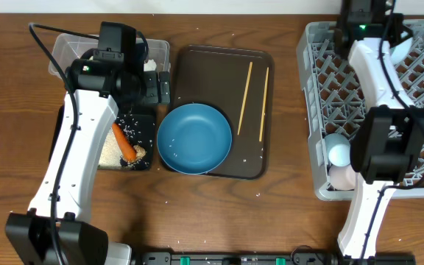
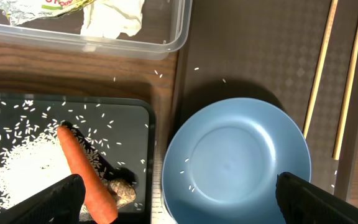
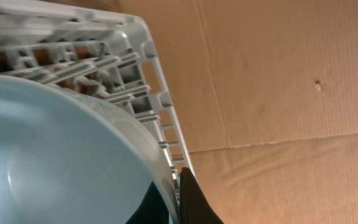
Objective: Sort waste into correct bins and load items into the dishwasher rack
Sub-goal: 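Place the small blue bowl into the dish rack with right gripper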
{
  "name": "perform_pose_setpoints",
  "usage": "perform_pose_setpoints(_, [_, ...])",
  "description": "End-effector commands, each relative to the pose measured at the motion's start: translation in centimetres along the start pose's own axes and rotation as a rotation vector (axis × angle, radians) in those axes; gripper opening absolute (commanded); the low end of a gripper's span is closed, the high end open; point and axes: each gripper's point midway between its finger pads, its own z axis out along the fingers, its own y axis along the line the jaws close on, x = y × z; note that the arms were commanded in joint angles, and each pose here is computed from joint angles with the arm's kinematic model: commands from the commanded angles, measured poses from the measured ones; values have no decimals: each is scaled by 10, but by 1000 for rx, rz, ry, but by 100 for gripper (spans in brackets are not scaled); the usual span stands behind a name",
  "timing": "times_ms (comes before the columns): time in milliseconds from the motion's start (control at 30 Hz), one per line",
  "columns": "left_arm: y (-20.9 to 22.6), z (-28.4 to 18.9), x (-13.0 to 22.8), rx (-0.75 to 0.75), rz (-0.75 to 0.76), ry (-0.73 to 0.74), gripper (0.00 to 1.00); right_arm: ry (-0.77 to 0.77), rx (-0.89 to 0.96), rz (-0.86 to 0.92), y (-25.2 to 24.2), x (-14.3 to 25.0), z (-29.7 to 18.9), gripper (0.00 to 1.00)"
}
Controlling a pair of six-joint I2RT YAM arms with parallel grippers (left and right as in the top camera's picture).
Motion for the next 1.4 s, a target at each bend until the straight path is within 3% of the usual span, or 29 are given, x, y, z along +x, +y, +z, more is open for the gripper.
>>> perform_pose_setpoints(0, [-1,2,1,2,10,7,98,-41,-12,-26,12,-9,-24,1])
perform_pose_setpoints(133, [-1,2,1,2,10,7,98,-64,-62,-62,25,-11,-34,1])
perform_pose_setpoints(433, [-1,2,1,2,10,7,98,-13,13,-71,9,0,-21,1])
perform_pose_setpoints(600, [-1,2,1,2,10,7,98,7,-76,-172,26,14,-18,1])
perform_pose_setpoints(933, [-1,2,1,2,10,7,98,40,-82,-183,28,26,-20,1])
perform_pose_setpoints(1167, [-1,2,1,2,10,7,98,76,186,-107,-21,19,-17,1])
perform_pose_setpoints(1367, [-1,2,1,2,10,7,97,31,37,-234,6,13,-18,1])
